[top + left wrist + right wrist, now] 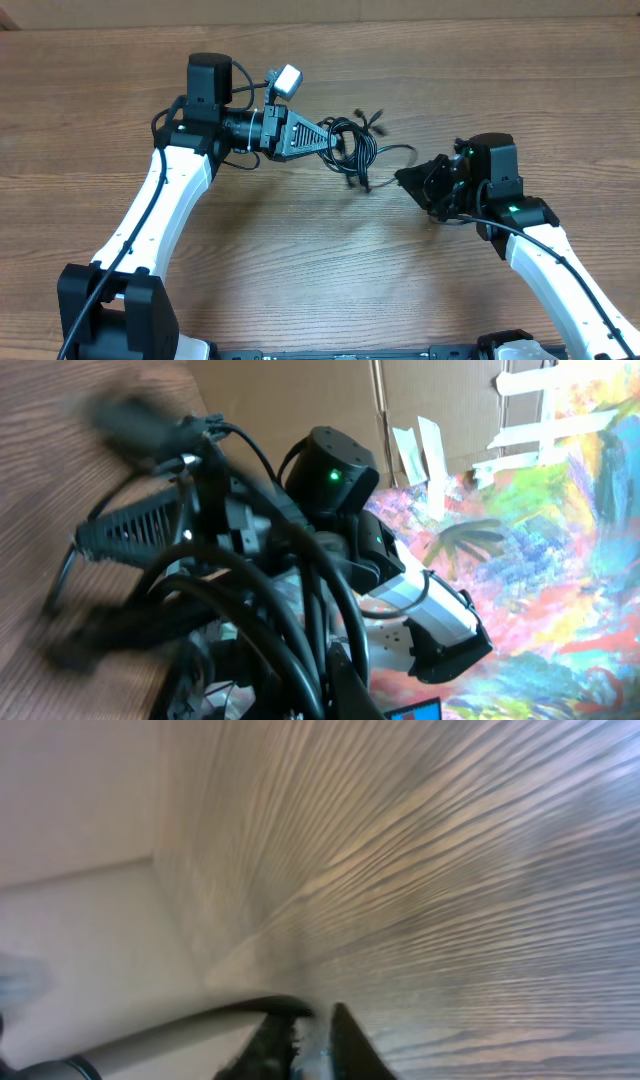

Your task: Untangle cables

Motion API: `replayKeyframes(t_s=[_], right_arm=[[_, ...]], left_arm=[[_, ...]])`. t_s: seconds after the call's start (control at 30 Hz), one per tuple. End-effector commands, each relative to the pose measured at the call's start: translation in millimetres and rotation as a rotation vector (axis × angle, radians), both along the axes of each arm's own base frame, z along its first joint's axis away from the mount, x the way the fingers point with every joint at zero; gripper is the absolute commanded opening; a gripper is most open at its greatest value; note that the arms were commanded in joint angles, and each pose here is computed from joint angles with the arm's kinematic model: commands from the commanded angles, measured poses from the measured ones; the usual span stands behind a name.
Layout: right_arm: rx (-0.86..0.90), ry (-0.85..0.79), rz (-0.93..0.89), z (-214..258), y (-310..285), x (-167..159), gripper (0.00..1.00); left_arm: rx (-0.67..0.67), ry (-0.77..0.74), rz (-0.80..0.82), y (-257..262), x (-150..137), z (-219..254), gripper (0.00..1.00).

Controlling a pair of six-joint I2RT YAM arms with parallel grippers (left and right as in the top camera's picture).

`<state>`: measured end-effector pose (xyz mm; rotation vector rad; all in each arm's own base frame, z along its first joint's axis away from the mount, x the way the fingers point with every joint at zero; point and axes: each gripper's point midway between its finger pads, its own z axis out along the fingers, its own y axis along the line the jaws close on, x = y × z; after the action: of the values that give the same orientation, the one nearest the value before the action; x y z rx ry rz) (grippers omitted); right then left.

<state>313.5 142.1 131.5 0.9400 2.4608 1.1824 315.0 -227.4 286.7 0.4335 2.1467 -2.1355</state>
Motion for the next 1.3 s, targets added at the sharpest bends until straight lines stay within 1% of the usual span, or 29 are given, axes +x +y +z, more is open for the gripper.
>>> replayKeyframes(t_s=[0.0,0.1,0.3,0.53,0.7,0.83,0.9,1.0,1.07,1.1,1.17,1.27], right_arm=[[-0.02,0.021,-0.069,-5,-11,5,0.18],[-0.012,0.048,-0.085,-7,-11,2,0.18],[-0.024,0.04,-0.074,-8,-12,2,0.18],[-0.08,-0.149,0.106,7,-3,6,0.19],[-0.113,-0.275,0.167,25,-1,8,0.24],[-0.153,-0.386,0.215,44,-1,5,0.34],[-0.171,-0.459,0.26,56,1,1,0.43],[-0.197,-0.567,0.325,73,5,-7,0.6],[-0.214,-0.612,0.34,81,4,-10,0.66],[-0.223,-0.632,0.347,84,4,-12,0.69],[-0.229,-0.647,0.352,88,4,-14,0.7],[-0.23,-0.65,0.352,89,4,-16,0.71]], left_arm=[[-0.039,-0.06,-0.025,4,-3,14,0.04],[-0.04,-0.067,-0.025,4,-3,14,0.04],[-0.041,-0.077,-0.025,4,-3,14,0.04],[-0.058,-0.187,-0.025,4,-4,12,0.04],[-0.065,-0.251,-0.024,4,-8,8,0.04],[-0.003,-0.249,0.018,4,-3,-6,0.04],[0.041,-0.239,0.042,4,0,-14,0.04],[0.088,-0.261,0.05,1,-1,-24,0.04],[0.086,-0.296,0.033,-3,-5,-25,0.04],[0.083,-0.315,0.022,-6,-7,-25,0.04],[0.075,-0.345,-0.003,-13,-13,-25,0.04],[0.068,-0.411,-0.042,-24,-21,-27,0.04]])
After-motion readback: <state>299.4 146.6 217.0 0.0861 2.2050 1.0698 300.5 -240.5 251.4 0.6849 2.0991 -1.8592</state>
